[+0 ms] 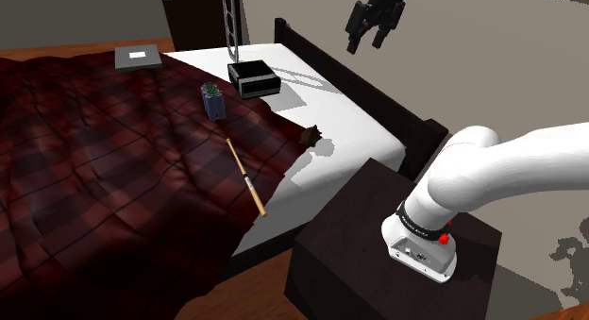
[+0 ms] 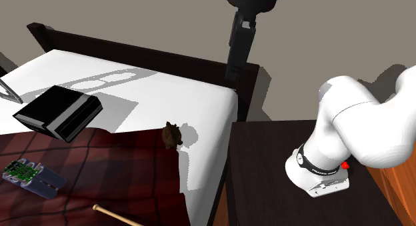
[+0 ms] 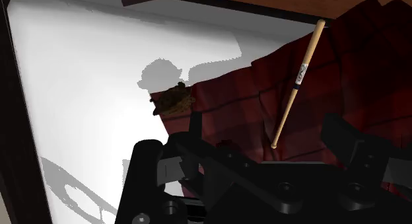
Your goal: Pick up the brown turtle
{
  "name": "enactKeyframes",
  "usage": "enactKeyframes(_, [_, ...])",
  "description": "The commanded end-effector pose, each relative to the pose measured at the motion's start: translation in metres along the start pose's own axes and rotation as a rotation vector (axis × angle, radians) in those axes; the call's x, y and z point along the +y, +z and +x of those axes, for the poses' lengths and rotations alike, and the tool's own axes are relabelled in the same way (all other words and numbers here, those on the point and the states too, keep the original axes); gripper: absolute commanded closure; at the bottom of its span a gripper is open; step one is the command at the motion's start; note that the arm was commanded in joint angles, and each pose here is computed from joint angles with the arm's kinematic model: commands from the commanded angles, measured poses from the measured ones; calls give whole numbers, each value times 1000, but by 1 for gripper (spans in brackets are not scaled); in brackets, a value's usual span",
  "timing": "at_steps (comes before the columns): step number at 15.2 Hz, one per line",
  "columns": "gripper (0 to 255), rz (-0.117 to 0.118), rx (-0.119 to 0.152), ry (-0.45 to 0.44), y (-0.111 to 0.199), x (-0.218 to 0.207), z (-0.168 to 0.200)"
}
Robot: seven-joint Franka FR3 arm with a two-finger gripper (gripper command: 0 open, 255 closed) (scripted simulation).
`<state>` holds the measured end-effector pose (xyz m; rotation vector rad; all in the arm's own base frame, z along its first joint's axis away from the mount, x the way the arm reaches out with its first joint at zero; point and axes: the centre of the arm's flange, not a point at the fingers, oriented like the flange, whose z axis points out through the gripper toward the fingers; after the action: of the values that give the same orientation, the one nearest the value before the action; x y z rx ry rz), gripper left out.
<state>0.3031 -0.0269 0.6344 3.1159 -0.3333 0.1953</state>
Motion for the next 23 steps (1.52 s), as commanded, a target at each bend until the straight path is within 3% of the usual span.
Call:
enactKeyframes(1, [0,0,0,0,0,0,0])
enactKeyframes(23, [0,63,-130,531,241,82,164])
